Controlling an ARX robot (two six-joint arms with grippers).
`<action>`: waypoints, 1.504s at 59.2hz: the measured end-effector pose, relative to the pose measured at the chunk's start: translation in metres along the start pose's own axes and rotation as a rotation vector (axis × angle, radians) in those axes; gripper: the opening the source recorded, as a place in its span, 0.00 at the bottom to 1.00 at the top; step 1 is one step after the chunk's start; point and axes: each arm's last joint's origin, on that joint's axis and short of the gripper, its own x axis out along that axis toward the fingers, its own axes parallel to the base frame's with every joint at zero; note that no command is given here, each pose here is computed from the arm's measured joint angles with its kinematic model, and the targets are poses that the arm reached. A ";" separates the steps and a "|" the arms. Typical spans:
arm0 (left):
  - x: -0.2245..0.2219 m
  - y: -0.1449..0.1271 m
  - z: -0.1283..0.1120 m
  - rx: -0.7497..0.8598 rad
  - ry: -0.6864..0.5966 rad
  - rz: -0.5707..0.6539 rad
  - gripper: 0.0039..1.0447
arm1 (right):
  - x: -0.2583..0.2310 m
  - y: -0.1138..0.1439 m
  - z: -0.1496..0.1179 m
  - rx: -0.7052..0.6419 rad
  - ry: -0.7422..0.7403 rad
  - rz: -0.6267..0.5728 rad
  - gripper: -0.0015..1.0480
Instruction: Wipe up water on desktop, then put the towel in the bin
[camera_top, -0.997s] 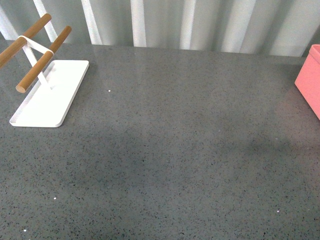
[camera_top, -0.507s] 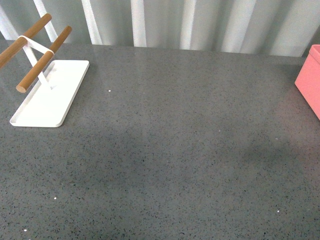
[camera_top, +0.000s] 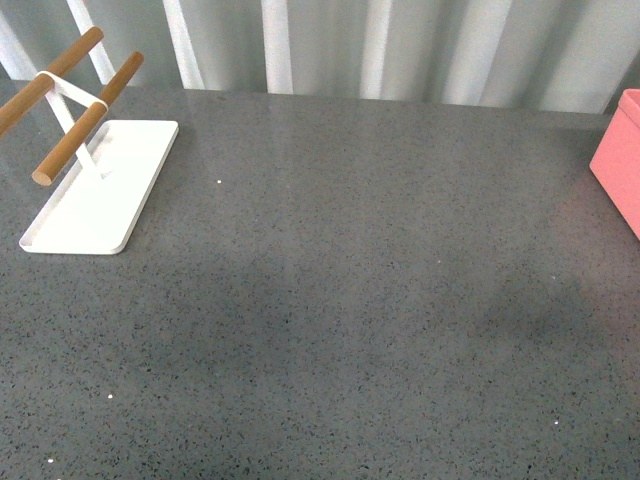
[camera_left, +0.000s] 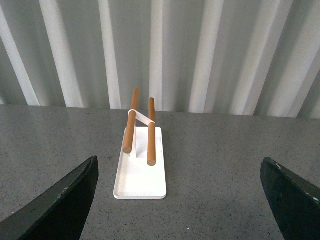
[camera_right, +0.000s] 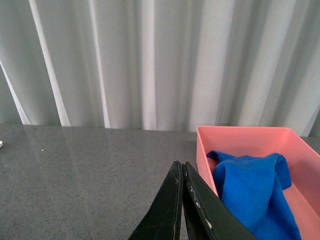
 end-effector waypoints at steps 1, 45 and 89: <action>0.000 0.000 0.000 0.000 0.000 0.000 0.94 | 0.000 0.000 0.000 0.000 0.000 0.000 0.03; 0.000 0.000 0.000 0.000 0.000 0.000 0.94 | -0.012 0.000 -0.003 0.003 0.007 -0.003 0.58; 0.000 0.000 0.000 0.000 -0.001 0.000 0.94 | -0.012 0.000 -0.003 0.003 0.007 -0.003 0.93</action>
